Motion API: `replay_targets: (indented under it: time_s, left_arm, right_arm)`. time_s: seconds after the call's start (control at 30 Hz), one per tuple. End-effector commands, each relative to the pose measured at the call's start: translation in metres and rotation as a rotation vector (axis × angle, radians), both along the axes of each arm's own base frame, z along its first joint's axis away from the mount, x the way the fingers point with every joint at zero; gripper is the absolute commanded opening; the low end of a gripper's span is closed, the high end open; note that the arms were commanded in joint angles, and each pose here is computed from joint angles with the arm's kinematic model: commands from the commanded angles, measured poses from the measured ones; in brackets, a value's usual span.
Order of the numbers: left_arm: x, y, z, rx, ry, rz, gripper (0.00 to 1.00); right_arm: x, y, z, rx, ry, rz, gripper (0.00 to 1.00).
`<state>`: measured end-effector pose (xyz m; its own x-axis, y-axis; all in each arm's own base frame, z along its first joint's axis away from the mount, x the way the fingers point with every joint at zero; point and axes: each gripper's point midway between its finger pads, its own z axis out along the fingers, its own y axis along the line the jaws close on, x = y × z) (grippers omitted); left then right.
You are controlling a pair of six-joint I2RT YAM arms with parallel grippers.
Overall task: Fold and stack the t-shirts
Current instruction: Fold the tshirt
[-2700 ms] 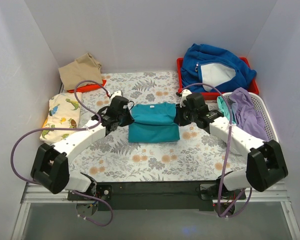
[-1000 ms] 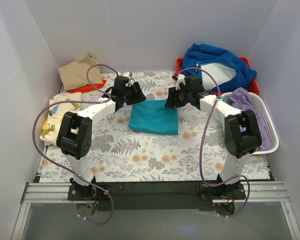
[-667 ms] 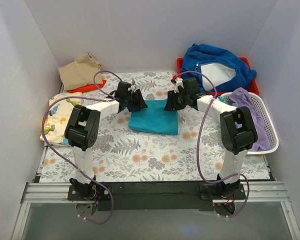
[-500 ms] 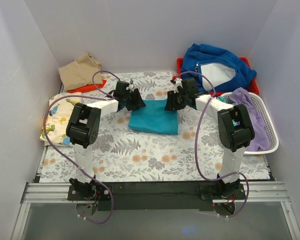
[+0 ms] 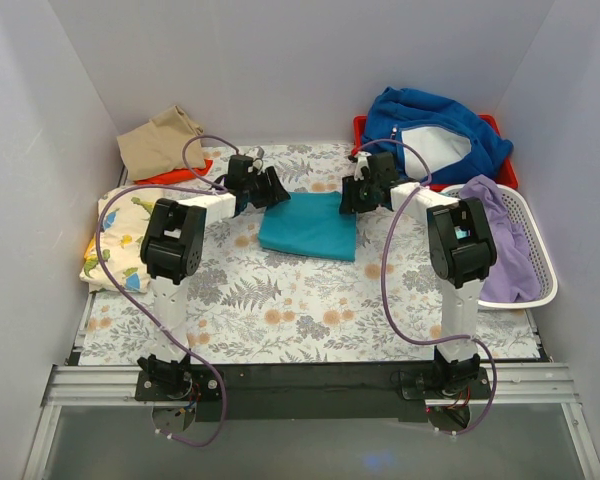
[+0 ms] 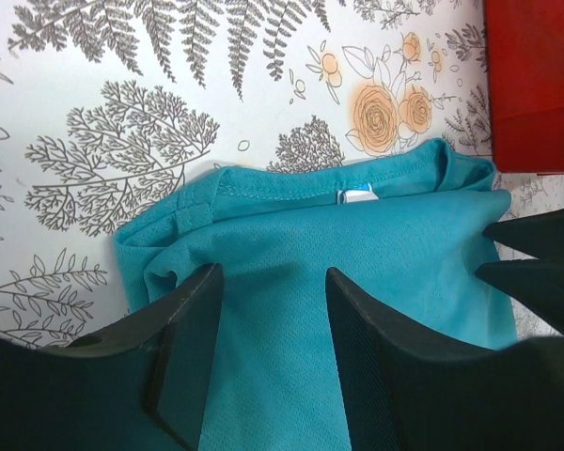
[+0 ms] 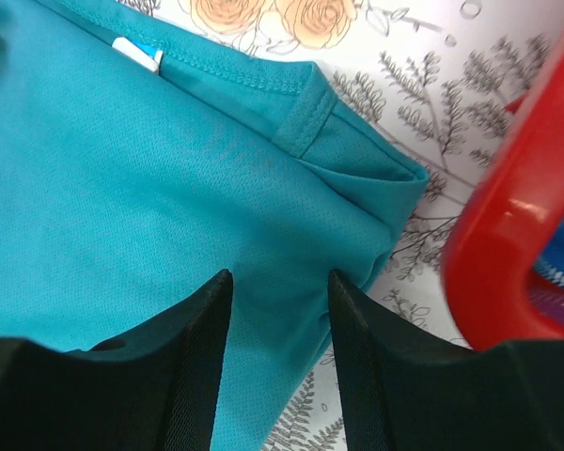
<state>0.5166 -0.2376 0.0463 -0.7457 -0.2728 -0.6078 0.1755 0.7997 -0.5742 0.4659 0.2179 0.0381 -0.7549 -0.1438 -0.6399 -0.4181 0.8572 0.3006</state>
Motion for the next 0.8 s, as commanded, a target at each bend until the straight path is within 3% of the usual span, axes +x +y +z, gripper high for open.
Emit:
replay_targets:
  time_s: [0.0,0.3,0.43,0.53,0.6,0.77]
  left_arm:
    - [0.011,0.002,0.016,0.009,-0.084,-0.019,0.46]
    - [0.008,0.009,0.128,-0.010,-0.290,-0.007,0.47]
    - [-0.014,0.011,0.155,-0.039,-0.287,-0.020,0.47]
    - [-0.043,0.015,0.154,-0.077,-0.236,-0.005,0.47]
    - [-0.067,0.022,0.126,-0.081,-0.164,0.016,0.47]
    - [-0.114,0.031,0.104,-0.116,-0.138,0.017,0.47]
  right_arm:
    - [0.025,-0.002,0.021,-0.012,-0.108,0.021,0.52]
    - [0.018,0.007,0.098,0.081,-0.234,0.078,0.54]
    - [-0.008,0.013,0.112,0.151,-0.209,0.110,0.55]
    - [-0.031,0.019,0.105,0.180,-0.165,0.139,0.55]
    - [-0.049,0.023,0.091,0.184,-0.120,0.163,0.55]
    - [-0.076,0.028,0.072,0.181,-0.070,0.186,0.54]
